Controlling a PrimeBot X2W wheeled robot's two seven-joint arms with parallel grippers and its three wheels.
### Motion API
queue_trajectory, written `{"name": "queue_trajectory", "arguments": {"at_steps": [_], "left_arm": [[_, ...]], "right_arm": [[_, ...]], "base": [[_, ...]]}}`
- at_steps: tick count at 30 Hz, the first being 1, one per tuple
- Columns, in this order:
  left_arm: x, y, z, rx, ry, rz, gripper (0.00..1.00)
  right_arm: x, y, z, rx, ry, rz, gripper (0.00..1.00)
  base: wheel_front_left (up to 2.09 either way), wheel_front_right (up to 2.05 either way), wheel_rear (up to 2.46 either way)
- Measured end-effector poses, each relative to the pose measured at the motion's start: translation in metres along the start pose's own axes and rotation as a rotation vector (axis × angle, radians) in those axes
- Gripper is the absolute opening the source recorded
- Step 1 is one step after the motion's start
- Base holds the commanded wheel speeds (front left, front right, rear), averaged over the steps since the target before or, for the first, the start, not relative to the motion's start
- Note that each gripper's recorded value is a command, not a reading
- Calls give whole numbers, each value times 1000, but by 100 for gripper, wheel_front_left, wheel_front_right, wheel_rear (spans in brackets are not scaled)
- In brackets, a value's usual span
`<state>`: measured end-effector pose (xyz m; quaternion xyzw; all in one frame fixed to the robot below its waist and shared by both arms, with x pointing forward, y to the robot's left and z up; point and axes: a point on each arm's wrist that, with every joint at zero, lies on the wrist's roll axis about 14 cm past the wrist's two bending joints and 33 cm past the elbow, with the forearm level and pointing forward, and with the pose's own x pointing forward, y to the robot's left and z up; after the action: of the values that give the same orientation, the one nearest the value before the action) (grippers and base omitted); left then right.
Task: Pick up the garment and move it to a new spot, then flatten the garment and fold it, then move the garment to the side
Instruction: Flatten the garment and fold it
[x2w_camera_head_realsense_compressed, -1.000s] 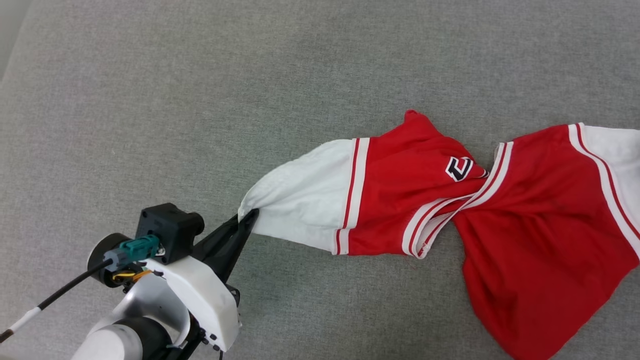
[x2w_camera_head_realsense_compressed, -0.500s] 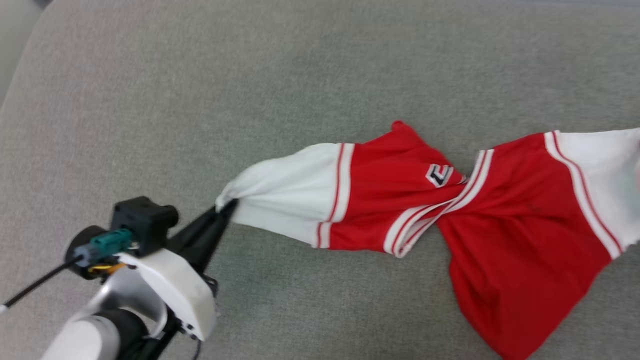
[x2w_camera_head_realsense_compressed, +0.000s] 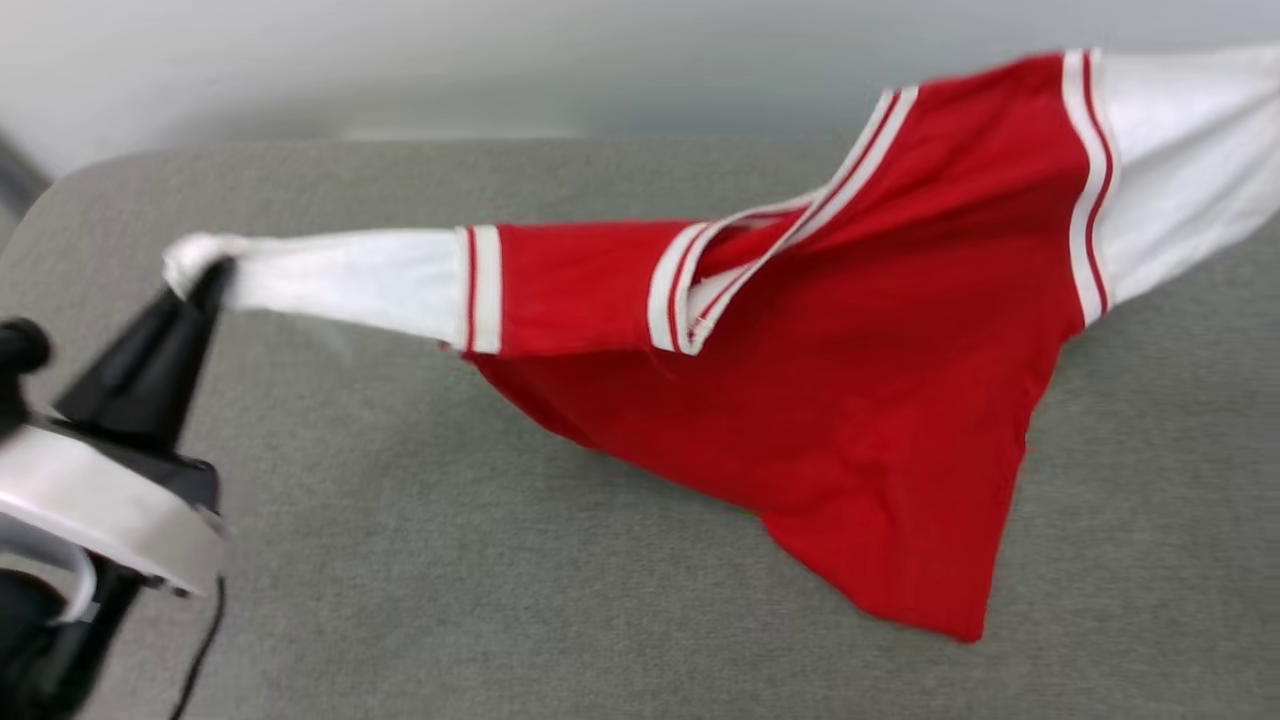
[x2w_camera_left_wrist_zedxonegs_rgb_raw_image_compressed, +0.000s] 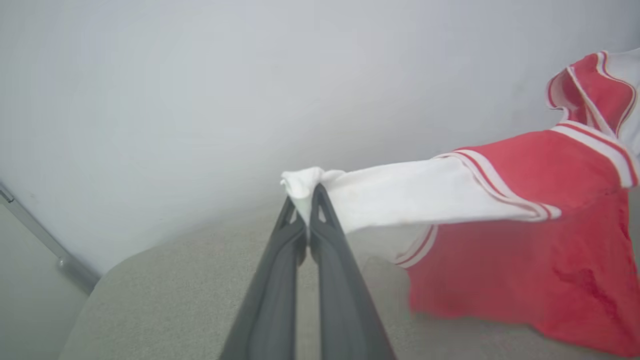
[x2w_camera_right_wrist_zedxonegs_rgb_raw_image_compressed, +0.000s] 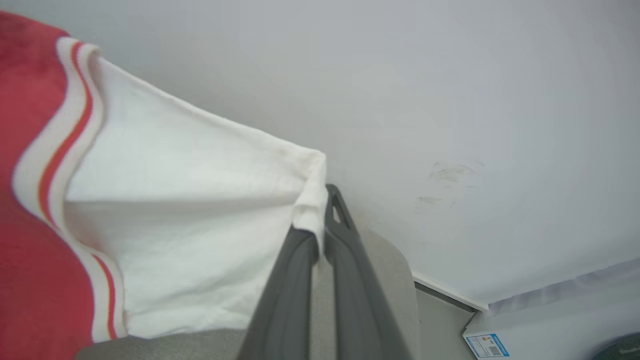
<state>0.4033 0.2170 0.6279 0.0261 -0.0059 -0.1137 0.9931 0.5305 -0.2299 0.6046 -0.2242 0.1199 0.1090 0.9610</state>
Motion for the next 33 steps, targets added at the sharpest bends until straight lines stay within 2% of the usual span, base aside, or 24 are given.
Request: {"name": "queue_trajectory", "arguments": {"at_steps": [6, 9, 16, 19, 25, 29, 33], "left_arm": [[-3, 5, 78, 58, -219, -2, 0], [-6, 5, 112, 53, -319, -10, 0], [-6, 14, 164, 87, -451, 4, 0], [-1, 19, 176, 50, -485, 9, 0], [25, 35, 189, 62, -500, 51, 0], [56, 44, 185, 72, -473, 74, 0], [96, 52, 180, 59, -451, 72, 0]], "right_arm": [[-51, -27, 74, -2, -247, -72, 0], [-77, -36, 106, -25, -366, -106, 0], [-114, -45, 151, -71, -533, -151, 0], [-121, -47, 164, -75, -585, -161, 0], [-109, -59, 166, -40, -604, -189, 0], [-84, -63, 157, 8, -596, -183, 0], [-51, -62, 153, -21, -584, -171, 0]], "base": [[0, 0, 0], [0, 0, 0], [0, 0, 0], [0, 0, 0], [0, 0, 0], [0, 0, 0], [0, 0, 0]]}}
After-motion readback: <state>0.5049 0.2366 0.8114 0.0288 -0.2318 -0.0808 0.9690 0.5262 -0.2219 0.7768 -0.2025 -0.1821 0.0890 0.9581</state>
